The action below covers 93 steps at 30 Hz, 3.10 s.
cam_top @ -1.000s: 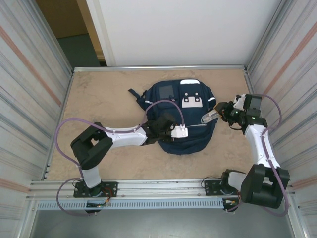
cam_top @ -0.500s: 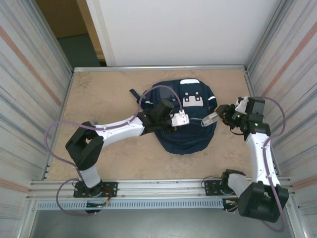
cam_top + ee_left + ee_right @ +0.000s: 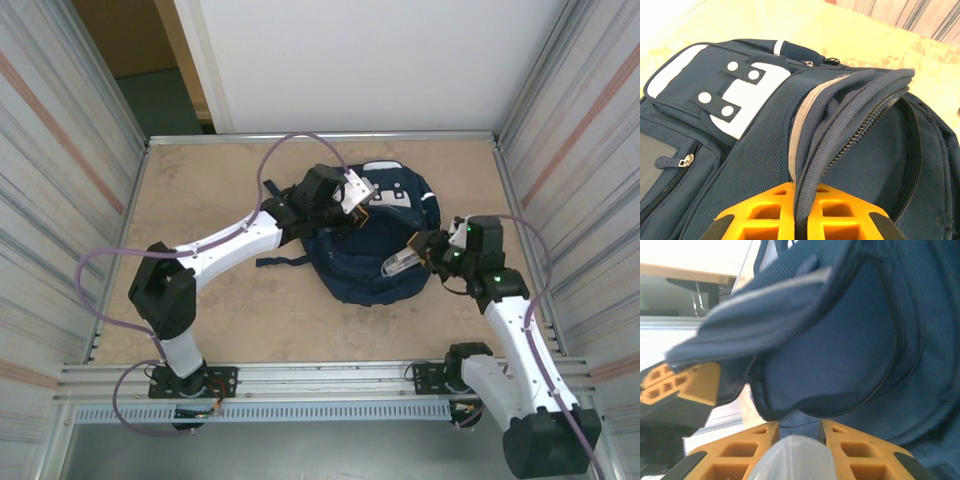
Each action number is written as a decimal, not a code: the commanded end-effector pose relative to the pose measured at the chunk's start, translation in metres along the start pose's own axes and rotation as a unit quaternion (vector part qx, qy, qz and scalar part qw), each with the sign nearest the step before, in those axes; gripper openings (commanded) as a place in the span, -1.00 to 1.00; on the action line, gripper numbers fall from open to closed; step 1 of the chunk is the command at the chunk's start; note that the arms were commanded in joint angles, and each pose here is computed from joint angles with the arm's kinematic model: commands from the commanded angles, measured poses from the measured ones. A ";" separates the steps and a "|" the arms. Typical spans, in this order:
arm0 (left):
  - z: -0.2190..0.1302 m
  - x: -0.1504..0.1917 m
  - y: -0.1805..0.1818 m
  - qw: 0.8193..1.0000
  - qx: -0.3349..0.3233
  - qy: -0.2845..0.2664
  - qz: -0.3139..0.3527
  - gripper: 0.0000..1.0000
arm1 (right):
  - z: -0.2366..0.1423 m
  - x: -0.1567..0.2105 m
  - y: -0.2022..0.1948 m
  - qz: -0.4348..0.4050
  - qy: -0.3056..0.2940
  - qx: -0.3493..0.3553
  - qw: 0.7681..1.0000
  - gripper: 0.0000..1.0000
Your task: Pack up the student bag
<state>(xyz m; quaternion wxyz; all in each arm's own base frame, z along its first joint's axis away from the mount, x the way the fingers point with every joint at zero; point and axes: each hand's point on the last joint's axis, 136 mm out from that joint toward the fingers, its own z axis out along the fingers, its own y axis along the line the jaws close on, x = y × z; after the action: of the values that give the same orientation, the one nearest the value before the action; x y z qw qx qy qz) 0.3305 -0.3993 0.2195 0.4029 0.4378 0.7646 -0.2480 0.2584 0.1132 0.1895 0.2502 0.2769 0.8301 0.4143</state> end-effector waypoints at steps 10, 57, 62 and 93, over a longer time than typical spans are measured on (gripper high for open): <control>-0.025 -0.061 -0.040 0.990 0.089 -0.098 -0.039 -1.00 | 0.061 -0.020 0.038 0.069 -0.073 -0.018 0.995 -0.45; -0.010 -0.042 -0.039 0.983 0.128 -0.095 -0.095 -1.00 | 0.120 -0.012 -0.008 -0.264 -0.072 0.159 0.948 -0.72; 0.004 -0.020 -0.030 0.988 0.103 -0.072 -0.091 -1.00 | 0.113 -0.011 0.001 -0.270 -0.073 0.134 0.951 -0.68; -0.044 0.089 0.013 0.968 0.017 0.059 -0.245 0.18 | -0.012 -0.032 -0.009 -0.182 -0.036 0.145 0.972 -0.24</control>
<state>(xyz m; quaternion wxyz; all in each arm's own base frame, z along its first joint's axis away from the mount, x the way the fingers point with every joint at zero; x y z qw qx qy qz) 0.2782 -0.3343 0.1897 0.2956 0.3130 0.8339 -0.3453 0.2710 0.0704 0.1974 0.3344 0.1856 0.9009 0.2052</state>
